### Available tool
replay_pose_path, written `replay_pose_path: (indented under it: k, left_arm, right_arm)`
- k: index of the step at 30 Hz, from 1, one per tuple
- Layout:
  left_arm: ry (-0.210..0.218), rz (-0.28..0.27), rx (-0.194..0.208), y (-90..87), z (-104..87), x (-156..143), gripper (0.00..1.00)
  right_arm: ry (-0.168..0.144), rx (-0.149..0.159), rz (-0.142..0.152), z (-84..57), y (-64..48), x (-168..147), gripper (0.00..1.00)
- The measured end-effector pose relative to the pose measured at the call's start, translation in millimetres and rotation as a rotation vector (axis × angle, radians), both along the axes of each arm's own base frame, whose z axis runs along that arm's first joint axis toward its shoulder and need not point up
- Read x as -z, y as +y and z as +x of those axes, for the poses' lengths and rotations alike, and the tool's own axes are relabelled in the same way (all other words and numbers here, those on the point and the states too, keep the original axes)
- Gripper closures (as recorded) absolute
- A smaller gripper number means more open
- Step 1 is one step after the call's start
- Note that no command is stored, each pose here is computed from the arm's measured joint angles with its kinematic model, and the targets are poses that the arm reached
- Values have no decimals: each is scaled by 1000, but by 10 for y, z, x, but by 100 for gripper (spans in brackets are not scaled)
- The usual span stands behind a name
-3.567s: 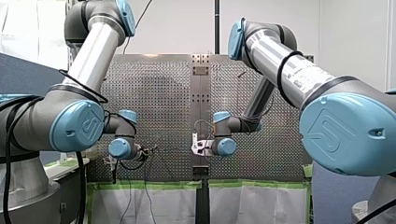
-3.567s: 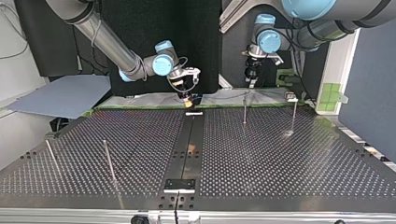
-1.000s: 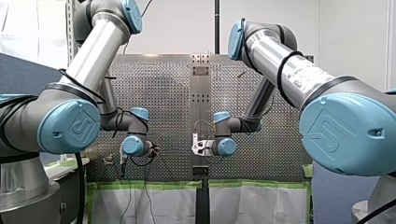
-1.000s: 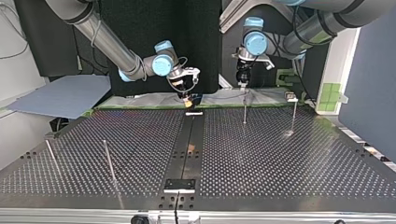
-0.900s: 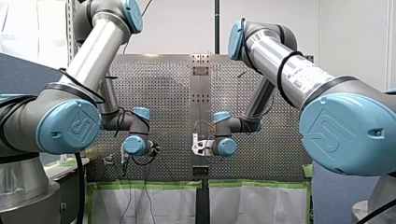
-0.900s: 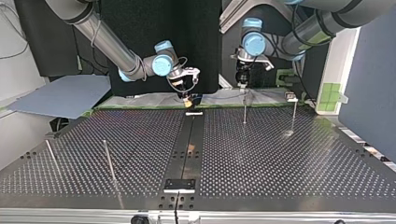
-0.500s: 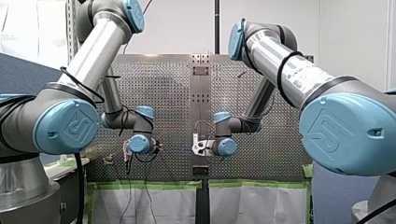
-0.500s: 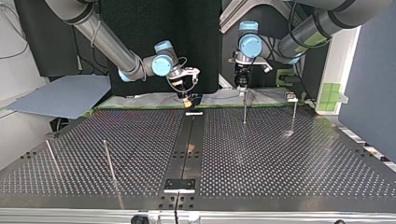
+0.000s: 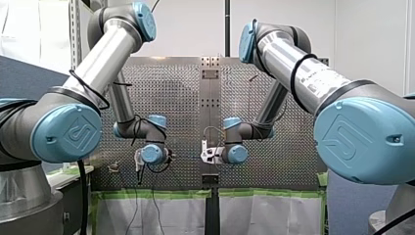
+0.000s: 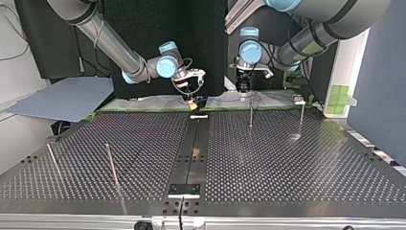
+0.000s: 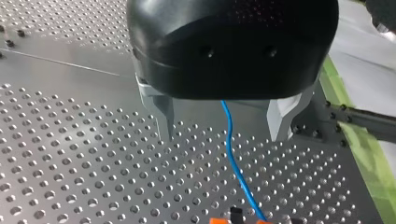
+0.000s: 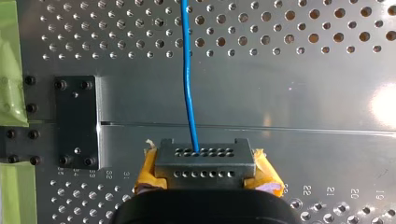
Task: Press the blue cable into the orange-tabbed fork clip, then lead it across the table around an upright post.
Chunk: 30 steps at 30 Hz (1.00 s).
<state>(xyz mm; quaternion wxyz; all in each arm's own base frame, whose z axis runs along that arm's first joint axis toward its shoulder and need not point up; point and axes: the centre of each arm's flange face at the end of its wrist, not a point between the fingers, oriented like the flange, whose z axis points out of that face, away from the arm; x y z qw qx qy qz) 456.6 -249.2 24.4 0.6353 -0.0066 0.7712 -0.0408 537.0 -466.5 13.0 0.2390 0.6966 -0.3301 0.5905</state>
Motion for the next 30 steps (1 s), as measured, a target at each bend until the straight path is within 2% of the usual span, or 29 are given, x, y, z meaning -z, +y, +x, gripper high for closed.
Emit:
replay_pose_path:
  k: [9,14,30]
  left_arm:
    - [28,29,-53,-43,181,220,0]
    - [14,30,-68,-70,318,201,0]
    - [2,82,-93,-73,395,155,0]
  right_arm:
    - [1,2,0,-13,-14,1,100]
    - [-1,4,-2,-15,-26,-5,100]
    - [-1,2,-2,-9,-22,-7,100]
